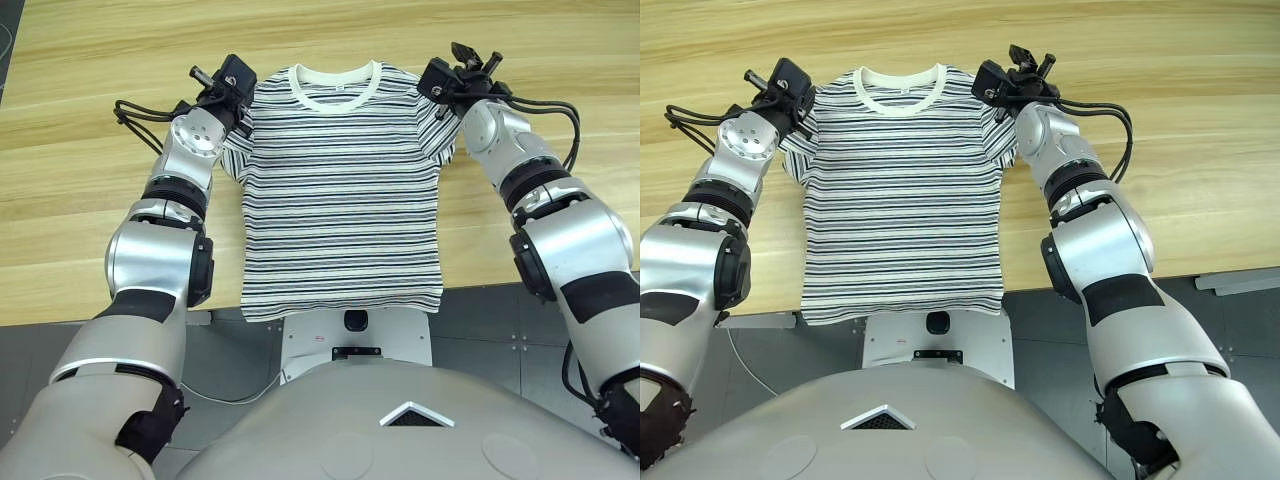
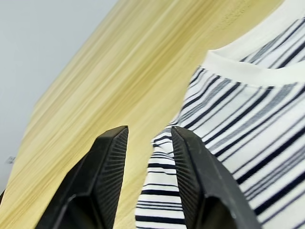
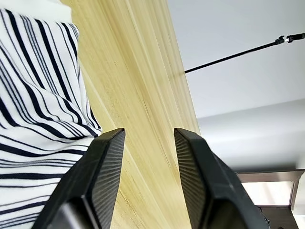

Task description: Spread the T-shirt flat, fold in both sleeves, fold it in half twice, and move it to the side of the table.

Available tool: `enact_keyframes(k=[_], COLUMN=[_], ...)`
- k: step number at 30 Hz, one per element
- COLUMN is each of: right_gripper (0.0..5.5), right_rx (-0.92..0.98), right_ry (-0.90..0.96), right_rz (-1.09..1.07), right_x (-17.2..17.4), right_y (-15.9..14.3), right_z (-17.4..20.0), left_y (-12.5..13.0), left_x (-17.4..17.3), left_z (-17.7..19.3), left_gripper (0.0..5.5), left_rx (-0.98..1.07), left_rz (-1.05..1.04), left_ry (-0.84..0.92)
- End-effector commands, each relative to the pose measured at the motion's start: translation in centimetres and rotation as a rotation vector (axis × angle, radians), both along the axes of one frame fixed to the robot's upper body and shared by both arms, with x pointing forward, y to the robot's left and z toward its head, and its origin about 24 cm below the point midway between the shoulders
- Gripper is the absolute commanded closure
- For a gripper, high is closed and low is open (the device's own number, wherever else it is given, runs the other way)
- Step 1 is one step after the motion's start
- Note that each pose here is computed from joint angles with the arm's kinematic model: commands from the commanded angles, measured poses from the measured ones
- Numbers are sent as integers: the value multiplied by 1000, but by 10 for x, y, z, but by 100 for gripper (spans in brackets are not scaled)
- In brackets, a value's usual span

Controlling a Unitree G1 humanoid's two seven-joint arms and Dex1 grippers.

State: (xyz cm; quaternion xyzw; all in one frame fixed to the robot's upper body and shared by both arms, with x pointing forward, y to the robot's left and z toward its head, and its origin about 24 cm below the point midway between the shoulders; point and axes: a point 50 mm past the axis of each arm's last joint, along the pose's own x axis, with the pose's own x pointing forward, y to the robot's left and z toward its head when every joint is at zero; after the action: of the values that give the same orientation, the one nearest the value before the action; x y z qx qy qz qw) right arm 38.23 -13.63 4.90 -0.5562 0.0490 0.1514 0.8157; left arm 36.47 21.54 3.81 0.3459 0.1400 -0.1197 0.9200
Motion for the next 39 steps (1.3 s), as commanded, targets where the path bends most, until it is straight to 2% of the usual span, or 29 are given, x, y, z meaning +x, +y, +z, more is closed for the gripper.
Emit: enact_keyframes(k=[1, 3, 7, 12, 15, 21, 30, 39], right_gripper=[299, 286, 286, 286, 286, 286, 286, 286], right_rx=[30, 137, 365, 587, 673, 728, 750, 759], right_ry=[-67, -82, -38, -21, -30, -30, -33, -47], right_rz=[-109, -140, -161, -199, -232, -256, -236, -236], right_x=[5, 4, -14, -46, -65, -74, -73, -71], right_y=[-16, -19, -23, -36, -47, -47, -35, -30], right_z=[9, 10, -14, -47, -60, -66, -65, -63], left_y=[17, 28, 38, 48, 43, 42, 52, 44], left_x=[7, 7, 0, -23, -37, -57, -78, -85], left_z=[16, 23, 22, -8, -30, -50, -61, -66], left_gripper=[351, 351, 351, 351, 351, 351, 351, 351], left_rx=[-12, -113, -436, -812, -969, -1034, -970, -983], left_rz=[143, 205, 248, 353, 377, 439, 581, 543], left_ry=[-74, -103, -129, -53, 42, 92, 40, 78])
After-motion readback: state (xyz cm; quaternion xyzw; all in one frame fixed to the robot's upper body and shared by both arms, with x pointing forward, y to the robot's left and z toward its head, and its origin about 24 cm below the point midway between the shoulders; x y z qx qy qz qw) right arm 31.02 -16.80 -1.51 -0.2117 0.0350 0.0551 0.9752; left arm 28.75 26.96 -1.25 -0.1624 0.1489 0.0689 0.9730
